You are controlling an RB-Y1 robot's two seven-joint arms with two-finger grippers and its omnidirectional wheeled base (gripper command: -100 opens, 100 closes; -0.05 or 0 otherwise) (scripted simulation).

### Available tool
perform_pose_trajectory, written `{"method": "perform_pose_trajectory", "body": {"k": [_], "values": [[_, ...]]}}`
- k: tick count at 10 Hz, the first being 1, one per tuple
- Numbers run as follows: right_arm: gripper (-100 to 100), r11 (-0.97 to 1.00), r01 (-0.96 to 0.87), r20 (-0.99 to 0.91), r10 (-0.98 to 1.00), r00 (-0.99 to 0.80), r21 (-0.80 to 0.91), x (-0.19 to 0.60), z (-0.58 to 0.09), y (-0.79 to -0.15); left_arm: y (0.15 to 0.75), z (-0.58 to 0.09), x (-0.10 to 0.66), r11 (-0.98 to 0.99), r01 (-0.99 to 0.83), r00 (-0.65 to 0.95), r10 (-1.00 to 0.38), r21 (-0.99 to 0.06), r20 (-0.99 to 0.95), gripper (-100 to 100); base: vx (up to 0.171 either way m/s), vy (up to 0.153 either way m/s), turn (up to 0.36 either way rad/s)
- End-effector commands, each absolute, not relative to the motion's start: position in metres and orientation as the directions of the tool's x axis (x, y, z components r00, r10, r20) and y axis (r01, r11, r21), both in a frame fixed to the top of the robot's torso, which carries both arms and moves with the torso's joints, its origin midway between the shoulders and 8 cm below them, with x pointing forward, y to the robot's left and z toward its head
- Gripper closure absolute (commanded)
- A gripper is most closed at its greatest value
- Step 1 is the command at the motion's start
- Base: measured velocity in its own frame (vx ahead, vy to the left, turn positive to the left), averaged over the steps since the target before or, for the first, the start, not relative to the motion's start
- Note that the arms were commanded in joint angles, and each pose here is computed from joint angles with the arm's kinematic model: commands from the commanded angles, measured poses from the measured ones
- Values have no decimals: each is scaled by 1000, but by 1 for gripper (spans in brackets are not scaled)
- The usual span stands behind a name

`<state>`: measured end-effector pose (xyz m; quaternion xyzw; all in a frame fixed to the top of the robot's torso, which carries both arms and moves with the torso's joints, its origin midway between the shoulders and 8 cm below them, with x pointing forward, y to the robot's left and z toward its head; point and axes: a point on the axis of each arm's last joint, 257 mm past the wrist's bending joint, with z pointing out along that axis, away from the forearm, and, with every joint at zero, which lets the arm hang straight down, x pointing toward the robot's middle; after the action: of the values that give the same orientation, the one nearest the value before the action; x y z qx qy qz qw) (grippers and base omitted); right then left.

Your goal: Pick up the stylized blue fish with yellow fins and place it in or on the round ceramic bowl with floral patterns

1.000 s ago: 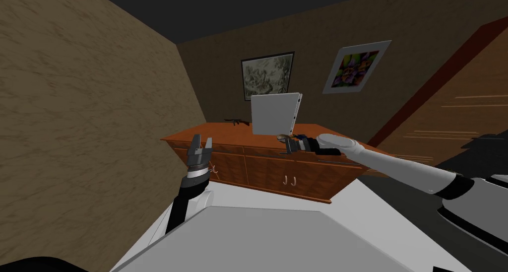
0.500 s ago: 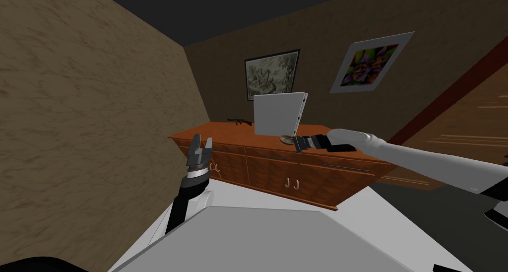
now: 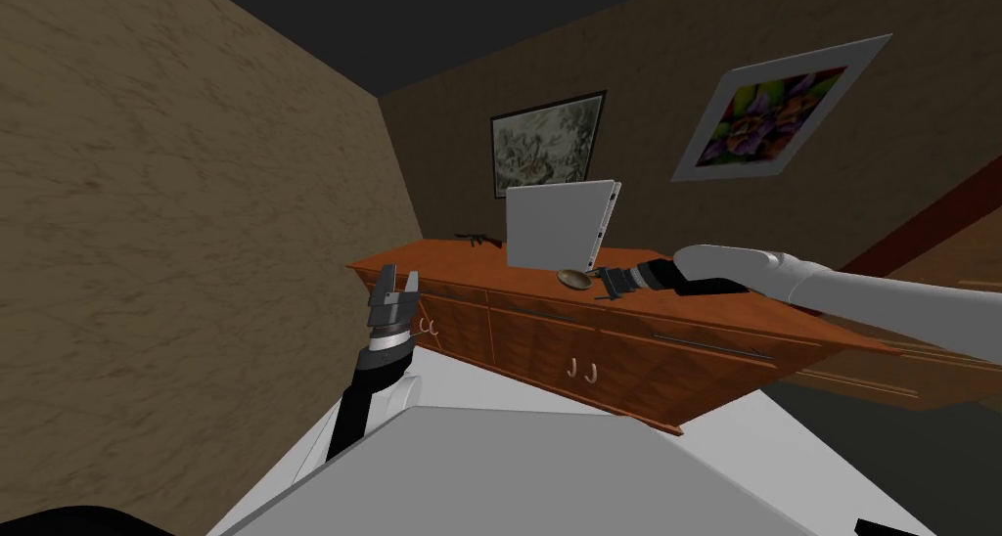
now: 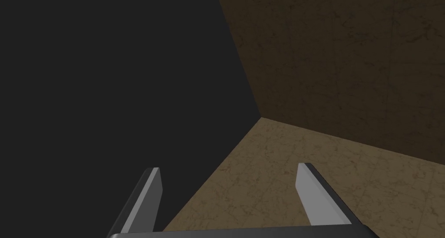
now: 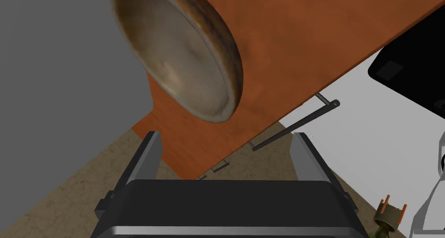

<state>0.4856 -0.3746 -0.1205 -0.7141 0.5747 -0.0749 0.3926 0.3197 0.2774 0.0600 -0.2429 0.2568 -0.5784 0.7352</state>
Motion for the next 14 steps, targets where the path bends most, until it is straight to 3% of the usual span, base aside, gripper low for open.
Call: {"method": "perform_pose_trajectory", "body": {"k": [1, 8, 12, 13, 14], "values": [[-100, -42, -768, -268, -924, 274, -639, 483, -118, -421, 277, 60, 320, 213, 726, 199, -975, -654, -96, 0, 46, -43, 228], [-100, -39, -809, -63, -994, 93, -587, 441, -102, -548, 277, 60, 320, 213, 726, 199, -975, -654, -97, 0, 50, -44, 143], [-100, -28, -828, -34, -998, 57, -560, 428, -107, -570, 277, 60, 320, 213, 726, 199, -975, -654, -96, 0, 37, -32, 81], [0, -29, -830, -31, -998, 56, -556, 426, -108, -572, 277, 60, 320, 213, 726, 199, -975, -654, -97, 0, 0, 0, 0], [-100, -26, -829, -30, -998, 52, -559, 430, -123, -574, 277, 60, 320, 213, 726, 199, -975, -654, -96, 0, 24, 4, 33]]}}
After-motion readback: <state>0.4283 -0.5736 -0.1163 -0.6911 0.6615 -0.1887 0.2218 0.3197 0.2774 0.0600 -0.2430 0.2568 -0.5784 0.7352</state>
